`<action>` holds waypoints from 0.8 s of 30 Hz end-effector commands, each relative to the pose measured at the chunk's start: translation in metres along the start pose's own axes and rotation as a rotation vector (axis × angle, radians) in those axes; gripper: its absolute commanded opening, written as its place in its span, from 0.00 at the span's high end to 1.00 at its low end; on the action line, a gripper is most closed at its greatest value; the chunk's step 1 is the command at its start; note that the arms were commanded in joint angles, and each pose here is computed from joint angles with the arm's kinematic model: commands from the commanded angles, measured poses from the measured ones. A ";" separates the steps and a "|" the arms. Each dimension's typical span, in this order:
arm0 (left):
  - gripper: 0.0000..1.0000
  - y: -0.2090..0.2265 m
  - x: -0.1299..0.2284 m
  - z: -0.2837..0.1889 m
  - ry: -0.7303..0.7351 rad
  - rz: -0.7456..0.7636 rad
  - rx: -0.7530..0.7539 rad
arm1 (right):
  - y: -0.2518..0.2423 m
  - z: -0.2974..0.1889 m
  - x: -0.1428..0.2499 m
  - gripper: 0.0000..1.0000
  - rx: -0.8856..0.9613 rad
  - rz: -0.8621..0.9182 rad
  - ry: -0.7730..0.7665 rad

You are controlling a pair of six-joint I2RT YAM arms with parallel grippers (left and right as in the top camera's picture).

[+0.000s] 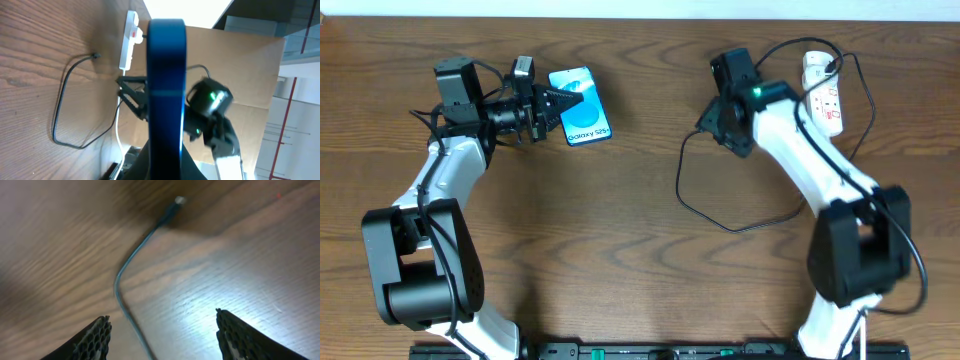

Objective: Plug charger to phone and switch on socket
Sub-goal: 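Grasp the cable's plug end near the power strip with the right gripper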

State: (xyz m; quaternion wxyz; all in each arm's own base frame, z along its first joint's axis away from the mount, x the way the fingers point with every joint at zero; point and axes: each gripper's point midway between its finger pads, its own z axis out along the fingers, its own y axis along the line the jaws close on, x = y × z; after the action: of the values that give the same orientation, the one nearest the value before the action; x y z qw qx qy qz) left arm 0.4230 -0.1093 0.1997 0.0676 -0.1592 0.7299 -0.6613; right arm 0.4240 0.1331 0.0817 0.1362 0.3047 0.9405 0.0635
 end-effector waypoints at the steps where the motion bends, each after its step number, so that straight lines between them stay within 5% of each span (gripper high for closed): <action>1: 0.93 -0.018 0.009 -0.003 0.033 0.064 0.027 | 0.004 0.014 -0.017 0.37 0.040 0.056 0.001; 24: 0.93 -0.018 0.009 -0.003 0.033 0.079 0.028 | -0.002 0.073 -0.032 0.53 0.086 0.256 -0.008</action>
State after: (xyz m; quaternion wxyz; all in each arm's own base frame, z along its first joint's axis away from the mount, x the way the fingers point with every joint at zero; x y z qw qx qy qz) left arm 0.4230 -0.1093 0.1997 0.0724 -0.1539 0.7310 -0.6608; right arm 0.4617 0.1163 0.0268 0.1138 0.4032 0.9072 0.0385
